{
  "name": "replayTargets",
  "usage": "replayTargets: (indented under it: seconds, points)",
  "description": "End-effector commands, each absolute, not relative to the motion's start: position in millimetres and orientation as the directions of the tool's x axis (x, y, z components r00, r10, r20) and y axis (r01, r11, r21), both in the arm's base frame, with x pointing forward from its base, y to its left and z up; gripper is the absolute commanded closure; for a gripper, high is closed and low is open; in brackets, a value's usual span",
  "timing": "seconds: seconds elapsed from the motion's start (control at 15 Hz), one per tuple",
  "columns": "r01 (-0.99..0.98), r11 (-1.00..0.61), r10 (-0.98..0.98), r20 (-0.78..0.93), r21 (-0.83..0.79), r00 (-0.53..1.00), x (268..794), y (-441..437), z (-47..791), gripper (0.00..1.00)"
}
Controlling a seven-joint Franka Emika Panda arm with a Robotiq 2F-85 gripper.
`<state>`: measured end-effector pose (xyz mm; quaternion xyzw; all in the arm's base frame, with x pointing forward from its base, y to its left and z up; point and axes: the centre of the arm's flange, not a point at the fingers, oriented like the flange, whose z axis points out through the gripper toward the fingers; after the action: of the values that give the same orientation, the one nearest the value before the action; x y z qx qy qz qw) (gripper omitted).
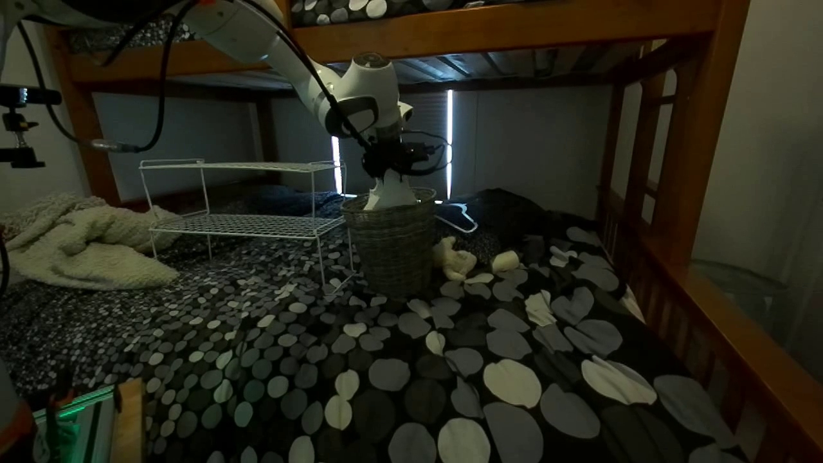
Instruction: Put the towel inside the silver bucket
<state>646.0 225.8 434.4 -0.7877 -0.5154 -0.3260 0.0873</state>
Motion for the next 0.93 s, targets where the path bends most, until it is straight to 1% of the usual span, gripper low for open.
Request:
replayTargets:
  seconds: [0.0, 0.2, 0.27, 0.53, 0.87]
  points:
    - [0.886, -0.421, 0.779, 0.578, 0.194, 0.244, 647, 232, 451, 0.23]
    - [0.89, -0.428, 0.788, 0.547, 0.156, 0.283, 643, 233, 460, 0.01]
    - [0.89, -0.436, 0.791, 0.529, 0.133, 0.308, 641, 232, 463, 0.0]
    - [0.875, -0.482, 0.79, 0.448, 0.031, 0.42, 626, 223, 475, 0.0]
    - [0.8, -0.599, 0.73, 0.387, -0.034, 0.563, 606, 202, 505, 0.0]
